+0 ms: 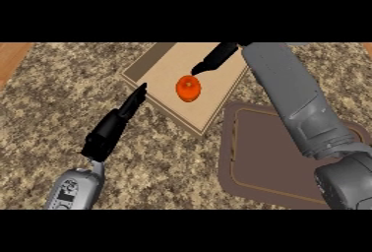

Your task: Pick the squash from the tray and place it in the cardboard box

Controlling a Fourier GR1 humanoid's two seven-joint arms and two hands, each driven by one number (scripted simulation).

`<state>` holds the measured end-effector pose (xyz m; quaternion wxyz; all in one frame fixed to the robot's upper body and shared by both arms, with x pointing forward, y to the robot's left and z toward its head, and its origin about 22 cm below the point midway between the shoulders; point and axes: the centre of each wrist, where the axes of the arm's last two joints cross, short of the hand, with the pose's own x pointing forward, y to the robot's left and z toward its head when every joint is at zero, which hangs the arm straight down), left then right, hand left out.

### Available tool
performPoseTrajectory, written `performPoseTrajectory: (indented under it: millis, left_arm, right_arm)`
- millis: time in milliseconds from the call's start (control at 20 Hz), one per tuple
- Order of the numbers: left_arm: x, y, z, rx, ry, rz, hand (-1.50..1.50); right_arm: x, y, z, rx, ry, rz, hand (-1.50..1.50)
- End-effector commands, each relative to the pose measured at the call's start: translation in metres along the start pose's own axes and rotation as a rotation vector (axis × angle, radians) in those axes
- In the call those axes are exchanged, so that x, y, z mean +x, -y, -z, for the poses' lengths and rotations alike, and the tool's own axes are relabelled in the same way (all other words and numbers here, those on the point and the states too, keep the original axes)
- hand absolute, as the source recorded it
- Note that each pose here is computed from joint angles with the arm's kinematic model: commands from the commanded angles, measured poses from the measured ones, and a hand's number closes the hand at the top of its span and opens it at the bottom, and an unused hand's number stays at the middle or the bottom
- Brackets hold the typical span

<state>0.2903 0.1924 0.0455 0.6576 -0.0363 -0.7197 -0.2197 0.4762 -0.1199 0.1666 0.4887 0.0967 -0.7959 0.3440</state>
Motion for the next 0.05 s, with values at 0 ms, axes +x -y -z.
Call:
performPoseTrajectory:
  millis: [0]
  left_arm:
    - [0.0054,0.0048,0.0043,-0.014,0.019,0.001,0.00]
  right_arm:
    - [-0.0019,0.0280,-0.0126,-0.074,0.017,0.164,-1.50]
